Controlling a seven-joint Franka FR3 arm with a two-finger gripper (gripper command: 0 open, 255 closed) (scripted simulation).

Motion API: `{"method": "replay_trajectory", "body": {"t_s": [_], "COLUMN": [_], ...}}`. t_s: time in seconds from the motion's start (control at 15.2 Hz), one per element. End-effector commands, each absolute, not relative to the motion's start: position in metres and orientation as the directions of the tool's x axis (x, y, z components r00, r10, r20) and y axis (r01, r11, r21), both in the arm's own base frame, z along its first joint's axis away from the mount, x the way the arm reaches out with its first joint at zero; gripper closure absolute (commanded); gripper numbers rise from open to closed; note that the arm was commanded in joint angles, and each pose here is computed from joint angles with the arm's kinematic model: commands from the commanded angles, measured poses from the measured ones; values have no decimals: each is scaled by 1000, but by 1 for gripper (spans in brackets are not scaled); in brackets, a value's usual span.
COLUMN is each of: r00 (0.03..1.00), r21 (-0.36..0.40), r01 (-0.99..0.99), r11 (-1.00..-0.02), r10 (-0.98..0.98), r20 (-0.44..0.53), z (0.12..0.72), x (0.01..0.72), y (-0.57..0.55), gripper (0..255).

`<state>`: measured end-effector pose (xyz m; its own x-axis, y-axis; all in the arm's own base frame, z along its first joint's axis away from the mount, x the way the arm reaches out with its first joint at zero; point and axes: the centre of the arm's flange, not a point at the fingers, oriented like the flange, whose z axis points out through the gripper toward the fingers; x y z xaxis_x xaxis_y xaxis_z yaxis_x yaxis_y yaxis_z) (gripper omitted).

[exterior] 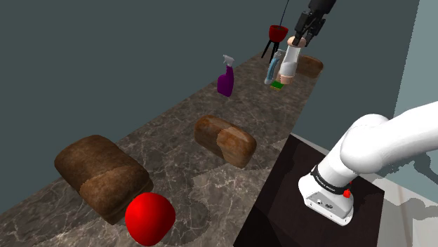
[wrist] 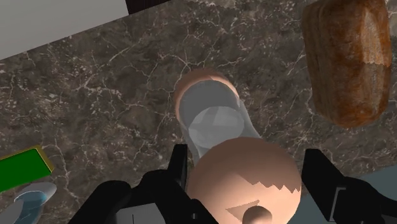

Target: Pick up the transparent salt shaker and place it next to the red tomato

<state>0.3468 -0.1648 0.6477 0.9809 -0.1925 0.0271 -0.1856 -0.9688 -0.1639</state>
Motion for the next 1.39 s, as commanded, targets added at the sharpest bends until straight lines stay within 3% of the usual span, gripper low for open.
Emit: {"method": "replay_trajectory", "body": {"t_s": [0.0, 1.32], "r00": [981, 981], "r21": [-163, -163], "r01": [-187, -187], "r11": [-969, -969], "r10": [-194, -194], "r20": [27, 27], "z": [648, 649], "x": [341, 296], "y": [-139, 121], "gripper": [255, 255]}}
